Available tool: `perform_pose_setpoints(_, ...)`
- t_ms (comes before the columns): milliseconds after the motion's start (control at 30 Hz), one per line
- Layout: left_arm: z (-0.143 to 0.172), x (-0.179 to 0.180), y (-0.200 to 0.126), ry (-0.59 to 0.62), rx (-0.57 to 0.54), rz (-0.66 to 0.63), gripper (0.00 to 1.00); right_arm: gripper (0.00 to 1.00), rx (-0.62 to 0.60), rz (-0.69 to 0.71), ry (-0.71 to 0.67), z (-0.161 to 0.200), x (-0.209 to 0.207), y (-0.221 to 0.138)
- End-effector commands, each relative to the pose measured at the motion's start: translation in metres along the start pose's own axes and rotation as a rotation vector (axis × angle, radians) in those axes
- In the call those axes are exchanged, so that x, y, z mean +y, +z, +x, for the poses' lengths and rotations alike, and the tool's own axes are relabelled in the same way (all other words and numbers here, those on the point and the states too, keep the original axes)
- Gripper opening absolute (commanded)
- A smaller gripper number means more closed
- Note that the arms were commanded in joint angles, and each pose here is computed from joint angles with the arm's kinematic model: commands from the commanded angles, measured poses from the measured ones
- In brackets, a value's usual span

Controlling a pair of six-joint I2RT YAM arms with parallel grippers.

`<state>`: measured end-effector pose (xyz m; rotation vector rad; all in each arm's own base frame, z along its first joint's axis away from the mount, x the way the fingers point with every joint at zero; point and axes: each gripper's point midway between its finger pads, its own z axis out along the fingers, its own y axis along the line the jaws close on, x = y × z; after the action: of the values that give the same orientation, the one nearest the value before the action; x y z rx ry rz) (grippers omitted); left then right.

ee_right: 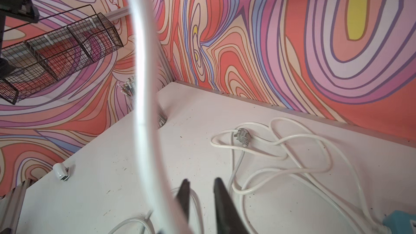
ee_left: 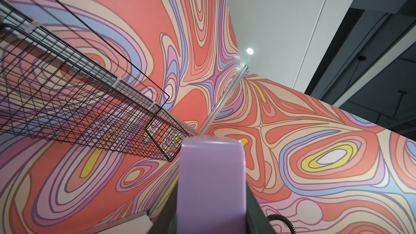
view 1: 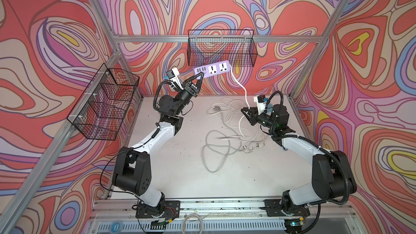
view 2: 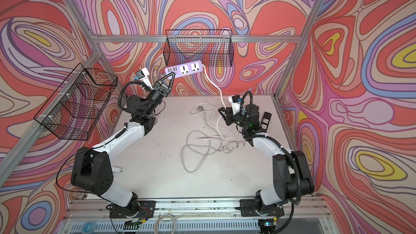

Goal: Unwrap the cord wrapped around the power strip
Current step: Unwrap the power cord from the power strip, then place the power strip at the center of the board.

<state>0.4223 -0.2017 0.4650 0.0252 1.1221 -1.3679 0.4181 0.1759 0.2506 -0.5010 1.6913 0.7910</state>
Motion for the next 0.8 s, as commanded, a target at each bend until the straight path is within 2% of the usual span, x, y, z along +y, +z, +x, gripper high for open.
perform_pose_setpoints(0, -0.011, -0.022, -0.010, 0.047, -0.027, 0.050, 0.00, 0.80, -0.058, 0.019, -0.106, -0.043, 0.012, -0.014)
perform_pose_setpoints(200, 0.020, 0.002, -0.023, 0.120, 0.107, -0.069, 0.00, 0.98, -0.040, 0.079, -0.262, -0.107, 0.040, -0.050)
perform_pose_setpoints(300, 0.031, 0.007, -0.029, 0.161, 0.190, -0.122, 0.00, 0.98, -0.064, 0.049, -0.327, -0.132, 0.061, -0.064)
perform_pose_setpoints(367, 0.038, 0.006, -0.030, 0.164, 0.255, -0.132, 0.00, 0.98, -0.076, -0.022, -0.396, -0.145, 0.085, -0.066)
perform_pose_setpoints(567, 0.057, -0.010, -0.032, 0.139, 0.434, -0.107, 0.00, 0.98, -0.036, -0.186, -0.564, -0.153, 0.135, -0.039)
perform_pose_setpoints(700, 0.067, -0.026, -0.033, 0.151, 0.571, -0.104, 0.00, 0.98, 0.026, -0.230, -0.631, -0.151, 0.150, -0.016)
perform_pose_setpoints(767, 0.067, -0.032, -0.032, 0.144, 0.598, -0.097, 0.00, 0.98, 0.071, -0.246, -0.660, -0.145, 0.156, -0.005)
